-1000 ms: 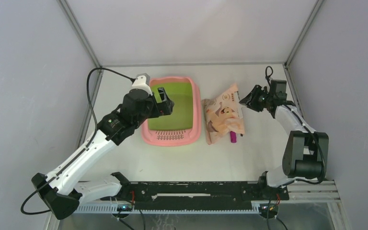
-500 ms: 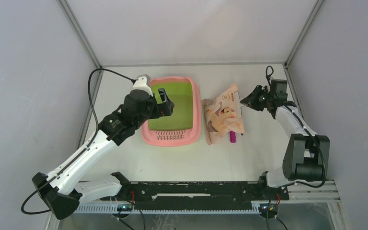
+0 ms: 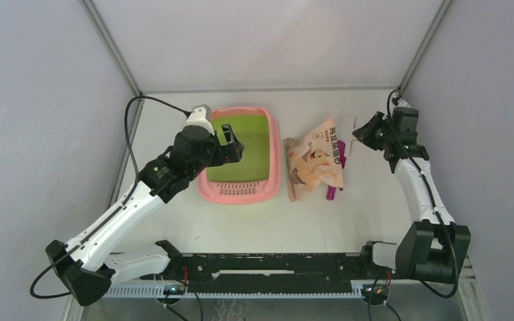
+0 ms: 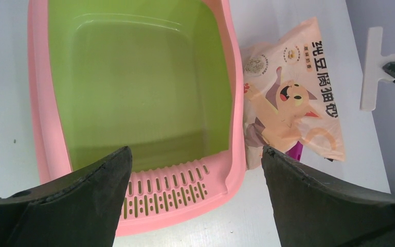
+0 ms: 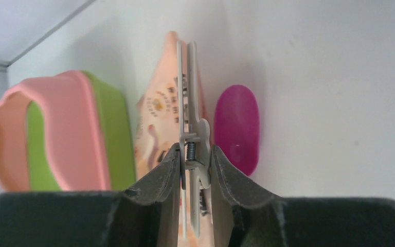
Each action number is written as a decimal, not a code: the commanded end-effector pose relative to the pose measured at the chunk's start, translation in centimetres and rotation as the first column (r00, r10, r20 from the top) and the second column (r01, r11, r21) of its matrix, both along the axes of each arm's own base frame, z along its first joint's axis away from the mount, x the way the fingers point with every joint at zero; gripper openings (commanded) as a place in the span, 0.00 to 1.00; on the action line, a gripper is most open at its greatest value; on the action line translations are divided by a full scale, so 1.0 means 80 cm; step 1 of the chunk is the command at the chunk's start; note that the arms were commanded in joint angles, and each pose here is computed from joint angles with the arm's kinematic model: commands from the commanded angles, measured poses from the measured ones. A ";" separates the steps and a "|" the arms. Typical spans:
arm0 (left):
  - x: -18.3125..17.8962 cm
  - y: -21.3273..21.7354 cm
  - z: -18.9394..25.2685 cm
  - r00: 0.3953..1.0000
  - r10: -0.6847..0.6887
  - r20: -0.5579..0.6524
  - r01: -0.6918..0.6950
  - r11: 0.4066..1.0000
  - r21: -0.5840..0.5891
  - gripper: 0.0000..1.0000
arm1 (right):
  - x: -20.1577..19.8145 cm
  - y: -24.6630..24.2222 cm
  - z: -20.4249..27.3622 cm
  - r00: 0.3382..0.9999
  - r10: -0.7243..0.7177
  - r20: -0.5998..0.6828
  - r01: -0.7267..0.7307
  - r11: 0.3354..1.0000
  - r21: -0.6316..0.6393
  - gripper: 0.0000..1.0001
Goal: Fill the litter box with clean litter
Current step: Place the clamp at the center of the board.
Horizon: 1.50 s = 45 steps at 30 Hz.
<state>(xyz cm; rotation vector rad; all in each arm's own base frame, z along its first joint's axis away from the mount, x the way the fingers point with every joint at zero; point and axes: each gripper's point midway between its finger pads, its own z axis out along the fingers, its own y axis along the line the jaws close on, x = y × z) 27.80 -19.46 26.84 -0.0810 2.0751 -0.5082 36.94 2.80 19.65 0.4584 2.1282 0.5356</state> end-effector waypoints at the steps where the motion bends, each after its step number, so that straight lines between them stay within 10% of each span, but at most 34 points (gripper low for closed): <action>1: 0.002 -0.004 0.004 1.000 -0.001 0.018 0.002 1.000 -0.027 1.00 | -0.005 -0.037 -0.024 0.989 -0.117 -0.093 0.107 0.989 -0.104 0.00; 17: 0.001 -0.005 0.006 1.000 -0.015 0.017 0.015 1.000 -0.015 1.00 | -0.042 -0.096 -0.155 0.870 -0.318 -0.377 0.210 0.930 -0.302 0.00; 21: 0.001 -0.006 0.003 1.000 -0.022 0.012 0.022 1.000 -0.012 1.00 | -0.045 -0.099 -0.160 0.858 -0.336 -0.389 0.211 0.921 -0.328 0.40; 27: -0.001 -0.004 0.002 1.000 -0.023 0.019 0.023 1.000 -0.005 1.00 | -0.041 -0.077 -0.131 0.898 -0.290 -0.330 0.169 0.922 -0.350 0.63; 45: -0.009 -0.012 0.011 0.998 -0.058 0.015 0.058 0.997 -0.055 1.00 | -0.024 0.077 -0.071 0.953 0.275 -0.127 -0.241 0.943 0.231 0.67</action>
